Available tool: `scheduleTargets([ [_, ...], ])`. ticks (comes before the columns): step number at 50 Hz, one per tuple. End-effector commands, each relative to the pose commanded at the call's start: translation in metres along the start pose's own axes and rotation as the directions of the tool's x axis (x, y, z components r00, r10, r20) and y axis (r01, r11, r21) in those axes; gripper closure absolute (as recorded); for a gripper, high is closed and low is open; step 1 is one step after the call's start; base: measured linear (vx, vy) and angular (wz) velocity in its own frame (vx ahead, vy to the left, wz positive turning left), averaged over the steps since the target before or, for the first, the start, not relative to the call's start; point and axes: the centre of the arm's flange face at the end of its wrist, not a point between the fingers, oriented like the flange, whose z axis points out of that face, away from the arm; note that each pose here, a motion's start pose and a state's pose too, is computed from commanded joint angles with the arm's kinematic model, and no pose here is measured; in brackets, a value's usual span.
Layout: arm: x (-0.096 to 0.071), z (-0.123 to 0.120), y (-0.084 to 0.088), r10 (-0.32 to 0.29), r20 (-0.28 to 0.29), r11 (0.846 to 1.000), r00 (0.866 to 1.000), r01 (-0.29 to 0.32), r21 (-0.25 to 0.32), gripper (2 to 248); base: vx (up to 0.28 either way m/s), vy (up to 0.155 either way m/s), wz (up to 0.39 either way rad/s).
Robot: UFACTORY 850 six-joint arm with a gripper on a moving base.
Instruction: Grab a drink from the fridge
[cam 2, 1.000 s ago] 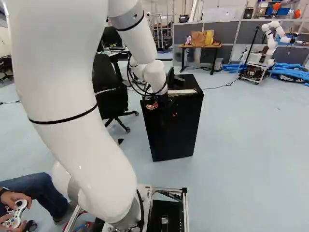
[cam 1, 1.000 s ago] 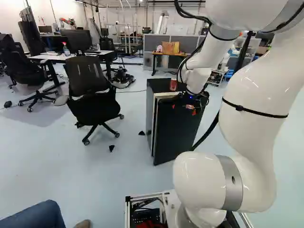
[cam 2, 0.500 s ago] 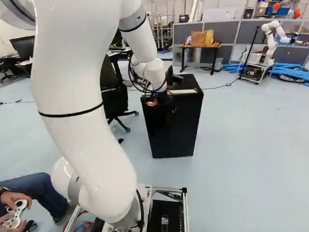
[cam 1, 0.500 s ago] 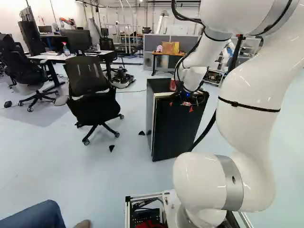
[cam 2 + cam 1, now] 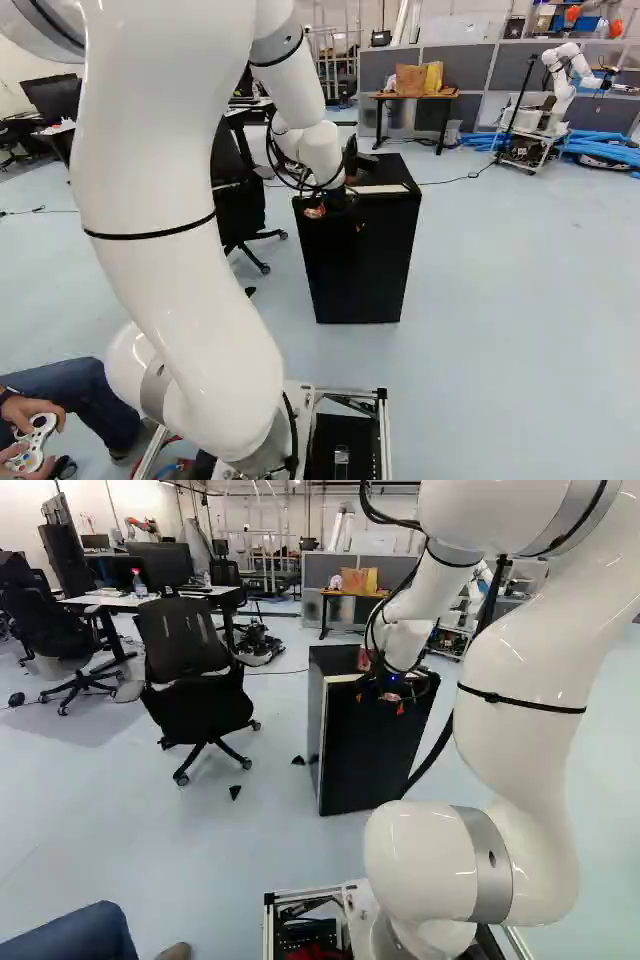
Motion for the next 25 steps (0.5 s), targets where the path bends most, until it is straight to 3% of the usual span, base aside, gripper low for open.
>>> scheduleTargets([
  [25, 0.0046, -0.0001, 0.0000, 0.000, -0.051, 1.000, 0.999, 0.000, 0.000, 3, 0.000, 0.000, 0.000],
])
